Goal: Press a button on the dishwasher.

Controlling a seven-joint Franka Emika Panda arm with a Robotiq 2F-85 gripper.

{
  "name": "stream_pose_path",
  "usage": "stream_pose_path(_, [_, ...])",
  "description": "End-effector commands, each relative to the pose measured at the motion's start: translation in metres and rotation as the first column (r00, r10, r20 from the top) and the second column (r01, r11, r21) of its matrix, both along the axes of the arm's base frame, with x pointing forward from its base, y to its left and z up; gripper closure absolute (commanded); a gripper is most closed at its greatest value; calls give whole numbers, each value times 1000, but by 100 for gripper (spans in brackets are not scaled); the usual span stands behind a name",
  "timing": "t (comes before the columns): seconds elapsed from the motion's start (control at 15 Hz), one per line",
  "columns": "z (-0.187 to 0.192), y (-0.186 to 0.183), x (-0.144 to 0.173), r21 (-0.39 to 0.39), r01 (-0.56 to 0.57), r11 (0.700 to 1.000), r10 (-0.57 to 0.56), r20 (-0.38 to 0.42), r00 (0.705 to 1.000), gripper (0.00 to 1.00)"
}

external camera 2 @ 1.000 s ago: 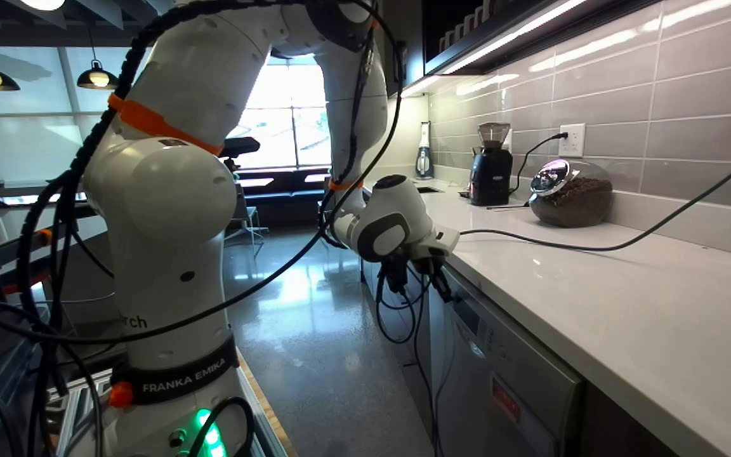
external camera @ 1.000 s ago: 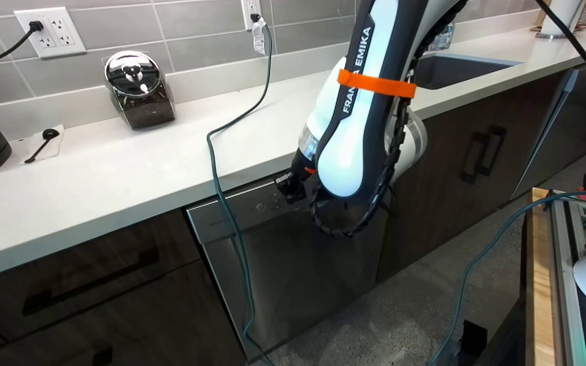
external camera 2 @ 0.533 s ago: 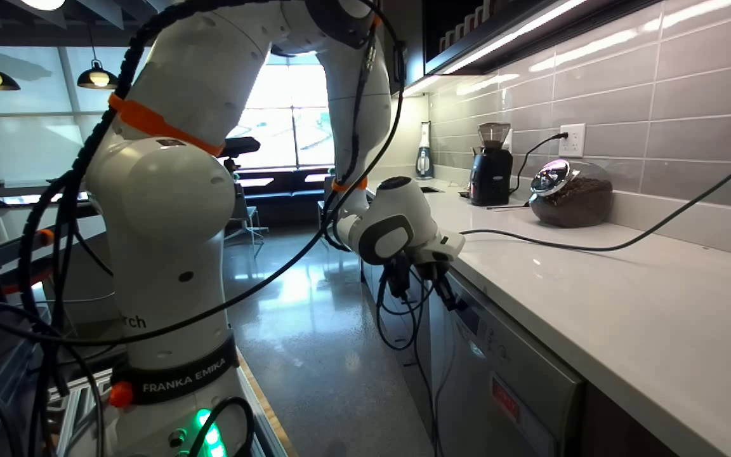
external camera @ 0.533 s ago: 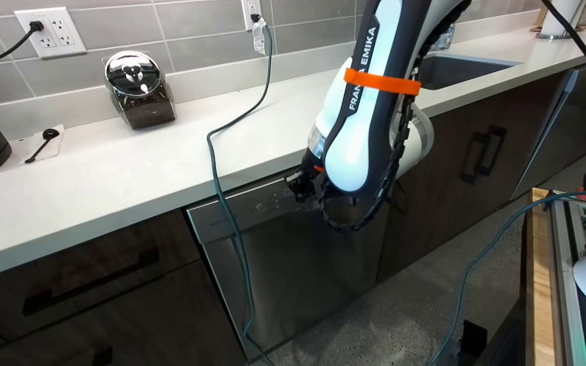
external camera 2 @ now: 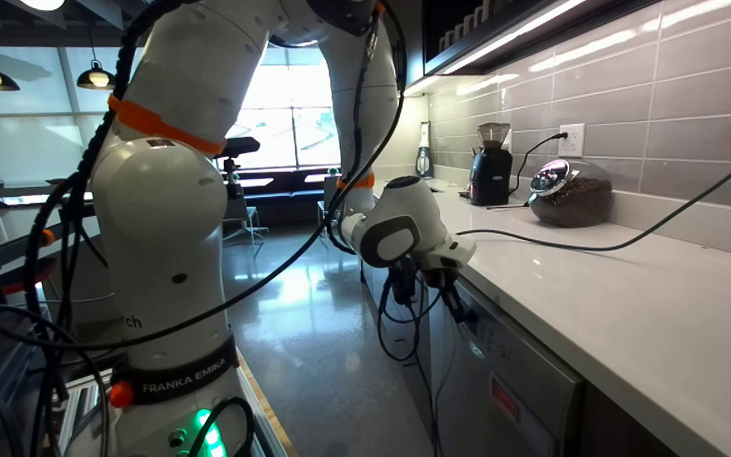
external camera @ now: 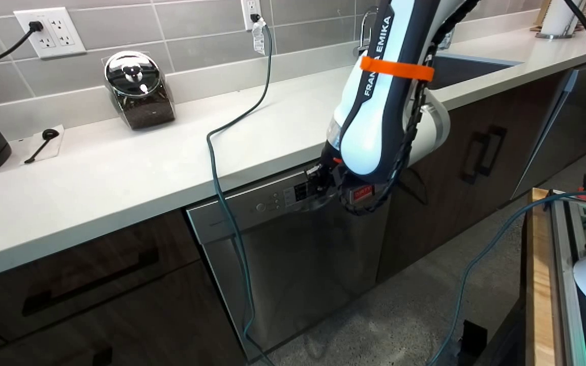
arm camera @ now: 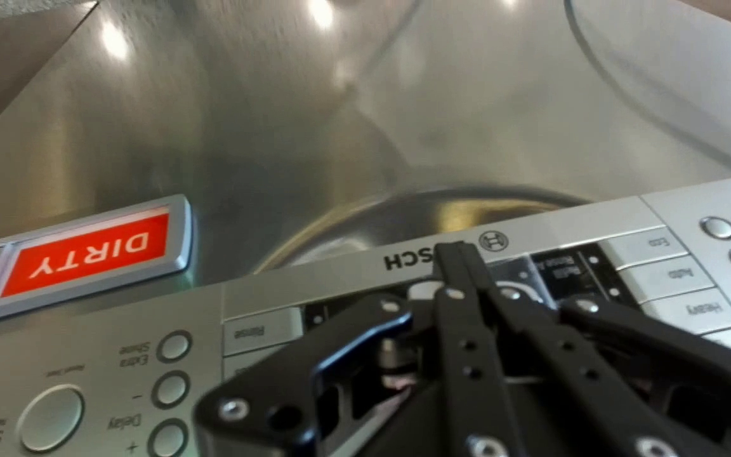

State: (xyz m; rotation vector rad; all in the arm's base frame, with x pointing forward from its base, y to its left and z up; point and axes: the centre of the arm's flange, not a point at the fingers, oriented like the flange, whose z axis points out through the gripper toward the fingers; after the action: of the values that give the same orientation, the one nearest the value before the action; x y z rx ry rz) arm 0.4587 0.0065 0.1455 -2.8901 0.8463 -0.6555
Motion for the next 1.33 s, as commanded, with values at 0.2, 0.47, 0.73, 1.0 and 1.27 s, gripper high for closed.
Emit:
stream_pose_path(0.2, [17,-20,-23,-11,-71,997,69,-137,988,70])
stream_pose_path(0.47, [25,-24,-34,-8,-116,993,112,-192,975,42])
stream_pose_path(0.73, [37,-25,-42,3,-167,986,163,-231,959,12])
stream_pose_path(1.0, [51,-17,-48,19,-245,969,241,-261,935,0])
stream_pose_path(1.27, [69,-7,-53,19,-316,949,308,-285,908,0])
